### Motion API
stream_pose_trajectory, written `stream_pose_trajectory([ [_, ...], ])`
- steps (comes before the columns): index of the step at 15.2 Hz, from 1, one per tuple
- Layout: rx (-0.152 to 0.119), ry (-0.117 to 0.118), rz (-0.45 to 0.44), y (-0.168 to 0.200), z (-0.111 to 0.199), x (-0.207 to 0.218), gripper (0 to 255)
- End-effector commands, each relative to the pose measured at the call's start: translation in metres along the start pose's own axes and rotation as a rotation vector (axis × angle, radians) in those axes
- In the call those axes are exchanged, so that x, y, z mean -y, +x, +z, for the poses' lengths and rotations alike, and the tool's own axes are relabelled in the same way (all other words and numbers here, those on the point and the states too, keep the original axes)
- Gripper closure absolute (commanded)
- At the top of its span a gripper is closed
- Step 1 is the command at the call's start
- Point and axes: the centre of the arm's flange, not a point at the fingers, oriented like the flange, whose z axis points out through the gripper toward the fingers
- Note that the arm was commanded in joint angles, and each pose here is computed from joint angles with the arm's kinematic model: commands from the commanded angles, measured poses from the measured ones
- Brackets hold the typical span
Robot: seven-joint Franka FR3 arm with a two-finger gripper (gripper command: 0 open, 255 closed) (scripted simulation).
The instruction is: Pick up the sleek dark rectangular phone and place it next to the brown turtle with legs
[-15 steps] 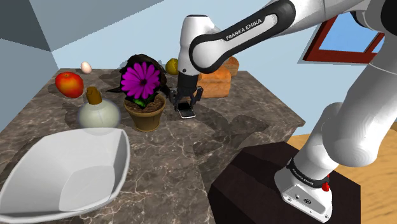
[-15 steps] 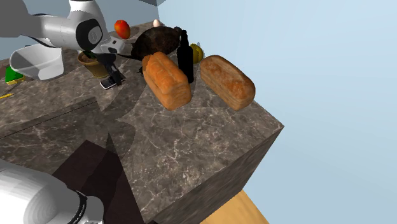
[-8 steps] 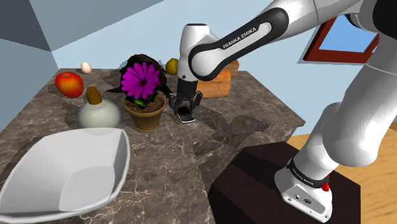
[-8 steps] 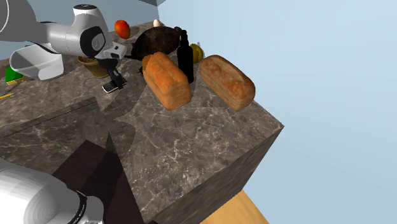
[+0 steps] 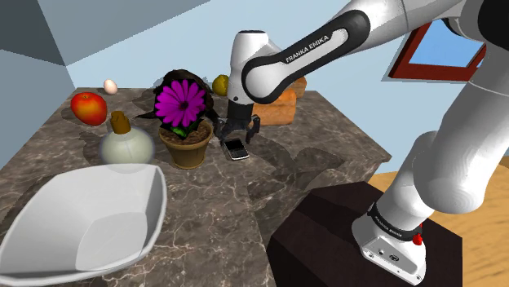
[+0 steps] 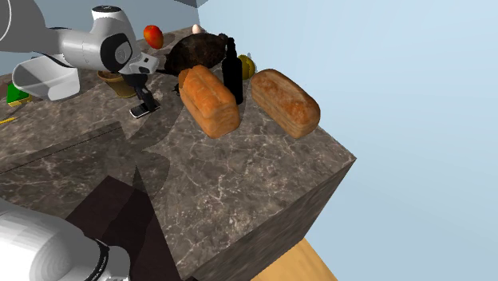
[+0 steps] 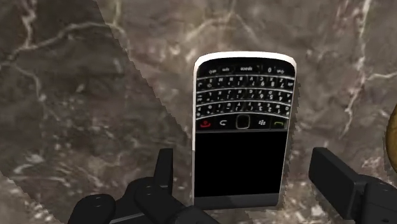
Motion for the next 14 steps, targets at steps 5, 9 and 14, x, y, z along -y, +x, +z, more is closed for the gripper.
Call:
stream_pose_trajectory([
  [5, 0.000, 0.000, 0.000, 0.000, -0.040, 0.000, 0],
  [9, 0.000, 0.000, 0.000, 0.000, -0.050, 0.000, 0],
  [14, 0.000, 0.000, 0.000, 0.000, -0.050, 0.000, 0],
])
